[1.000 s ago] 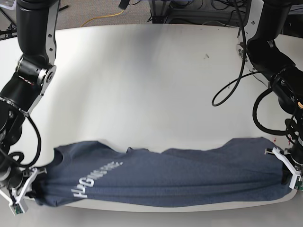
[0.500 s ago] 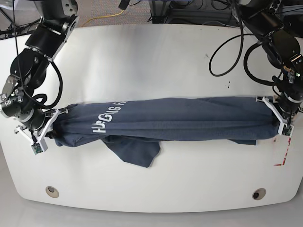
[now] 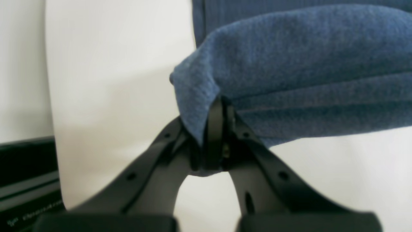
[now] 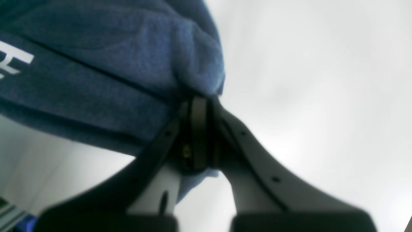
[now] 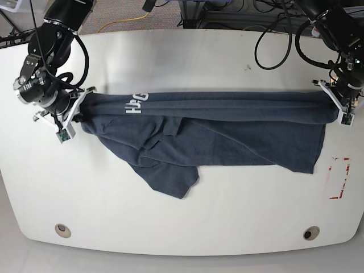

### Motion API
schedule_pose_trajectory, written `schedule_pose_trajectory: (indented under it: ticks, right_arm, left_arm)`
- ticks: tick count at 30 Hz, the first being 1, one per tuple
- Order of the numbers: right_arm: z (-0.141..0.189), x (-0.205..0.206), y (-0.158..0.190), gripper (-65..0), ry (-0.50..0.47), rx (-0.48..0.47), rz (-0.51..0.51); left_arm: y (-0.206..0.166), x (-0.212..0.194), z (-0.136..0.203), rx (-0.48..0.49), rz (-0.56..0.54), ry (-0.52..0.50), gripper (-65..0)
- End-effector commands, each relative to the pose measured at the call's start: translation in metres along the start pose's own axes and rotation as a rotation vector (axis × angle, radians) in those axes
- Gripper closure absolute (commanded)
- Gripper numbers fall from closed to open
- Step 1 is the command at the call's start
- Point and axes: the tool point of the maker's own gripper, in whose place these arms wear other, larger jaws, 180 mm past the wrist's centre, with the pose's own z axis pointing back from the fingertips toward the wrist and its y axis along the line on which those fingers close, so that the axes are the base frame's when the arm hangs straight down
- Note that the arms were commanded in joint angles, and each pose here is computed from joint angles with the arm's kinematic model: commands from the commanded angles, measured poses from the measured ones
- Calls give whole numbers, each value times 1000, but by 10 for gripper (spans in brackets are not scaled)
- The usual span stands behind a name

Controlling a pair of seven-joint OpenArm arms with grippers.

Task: Fold the T-shirt properly
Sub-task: 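Drag the folded edge with both grippers toward the robot base, then release the shirt with the right gripper and move it onto the shirt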

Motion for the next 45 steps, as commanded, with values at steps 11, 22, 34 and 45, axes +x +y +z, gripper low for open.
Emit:
schedule_pose_trajectory:
  ticks: [11,22,34,45]
  right_arm:
    - [14,-65,16,0,104,55,-47]
    - [16,-93,27,-285,166,82,-65]
    - [45,-79,13,-453,33,86,-161]
    - [30,-59,38,-453,-20,172,-168]
  left_arm:
    - [7,-51,12,28,-45,133,0]
    - [-6,-73,13,-23,-115,201,-439]
    - [-7,-106,23,-39,-133,287,-408]
    - [-12,-82,36,-40,-126,191,-407]
